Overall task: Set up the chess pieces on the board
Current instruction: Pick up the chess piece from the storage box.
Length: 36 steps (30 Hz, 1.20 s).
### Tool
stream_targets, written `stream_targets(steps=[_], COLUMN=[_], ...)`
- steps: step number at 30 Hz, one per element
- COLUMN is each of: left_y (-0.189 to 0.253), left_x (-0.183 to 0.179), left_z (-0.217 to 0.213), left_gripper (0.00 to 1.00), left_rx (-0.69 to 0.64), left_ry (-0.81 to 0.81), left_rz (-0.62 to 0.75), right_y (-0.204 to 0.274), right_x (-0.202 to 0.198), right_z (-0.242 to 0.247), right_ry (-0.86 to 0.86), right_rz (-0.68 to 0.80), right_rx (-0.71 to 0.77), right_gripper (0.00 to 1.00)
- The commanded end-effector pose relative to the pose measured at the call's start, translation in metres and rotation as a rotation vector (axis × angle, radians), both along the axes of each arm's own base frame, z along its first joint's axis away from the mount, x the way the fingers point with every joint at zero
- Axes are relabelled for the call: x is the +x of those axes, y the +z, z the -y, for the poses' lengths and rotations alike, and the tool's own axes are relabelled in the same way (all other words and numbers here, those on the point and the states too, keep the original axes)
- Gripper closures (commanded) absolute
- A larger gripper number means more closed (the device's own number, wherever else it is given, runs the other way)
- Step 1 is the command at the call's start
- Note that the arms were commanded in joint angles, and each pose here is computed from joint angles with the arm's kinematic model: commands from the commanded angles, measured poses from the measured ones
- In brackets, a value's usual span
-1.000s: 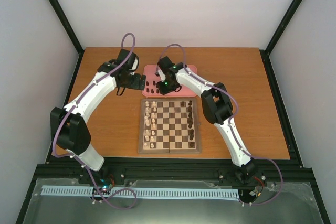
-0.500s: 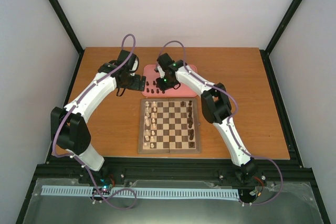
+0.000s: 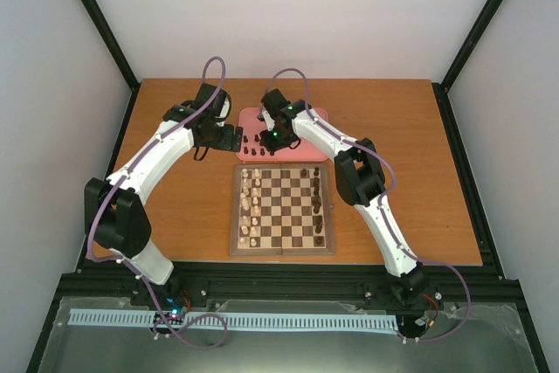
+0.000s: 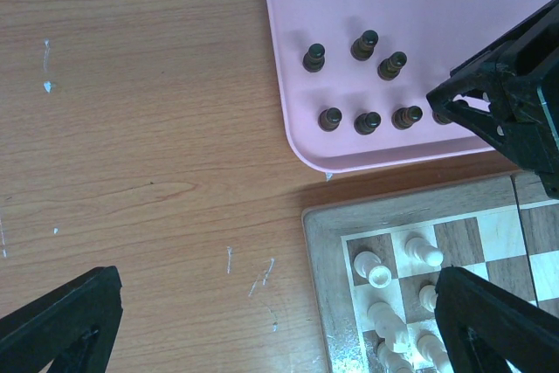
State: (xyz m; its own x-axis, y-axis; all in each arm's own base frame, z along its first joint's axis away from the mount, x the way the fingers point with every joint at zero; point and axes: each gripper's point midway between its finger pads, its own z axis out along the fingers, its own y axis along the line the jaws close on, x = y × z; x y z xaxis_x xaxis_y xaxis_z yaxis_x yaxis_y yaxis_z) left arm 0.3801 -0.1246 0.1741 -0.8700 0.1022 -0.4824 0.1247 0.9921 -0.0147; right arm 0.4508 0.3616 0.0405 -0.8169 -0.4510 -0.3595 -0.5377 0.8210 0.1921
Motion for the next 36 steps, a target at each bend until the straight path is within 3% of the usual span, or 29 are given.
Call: stream_targets(steps=[1, 8, 14, 27, 36], left_y=[0.011, 0.011, 0.012, 0.016, 0.022], left_x=[0.004, 0.003, 0.001, 0.004, 0.006], left_z=[0.006, 0.006, 0.004, 0.005, 0.004], left_gripper=[0.0, 0.0, 0.0, 0.0, 0.0], left_rx=[-0.026, -0.027, -0.024, -0.028, -0.02], left_ry=[-0.004, -0.002, -0.001, -0.003, -0.001], left_rz=[0.034, 0.034, 0.039, 0.05, 0.063], right_y=[-0.008, -0.012, -0.01, 0.093, 0.121], right_x=[-0.002, -0.005, -0.003, 0.019, -0.013], right_z=[0.005, 0.007, 0.009, 0.009, 0.032], right_ry=[-0.006, -0.004, -0.008, -0.033, -0.017], right_rz=[-0.015, -0.034, -0.022, 0.195, 0.159], right_rx=[-0.023, -0.03, -0.042, 0.029, -0.005], right_gripper=[0.78, 0.83, 0.97, 0.97, 0.97])
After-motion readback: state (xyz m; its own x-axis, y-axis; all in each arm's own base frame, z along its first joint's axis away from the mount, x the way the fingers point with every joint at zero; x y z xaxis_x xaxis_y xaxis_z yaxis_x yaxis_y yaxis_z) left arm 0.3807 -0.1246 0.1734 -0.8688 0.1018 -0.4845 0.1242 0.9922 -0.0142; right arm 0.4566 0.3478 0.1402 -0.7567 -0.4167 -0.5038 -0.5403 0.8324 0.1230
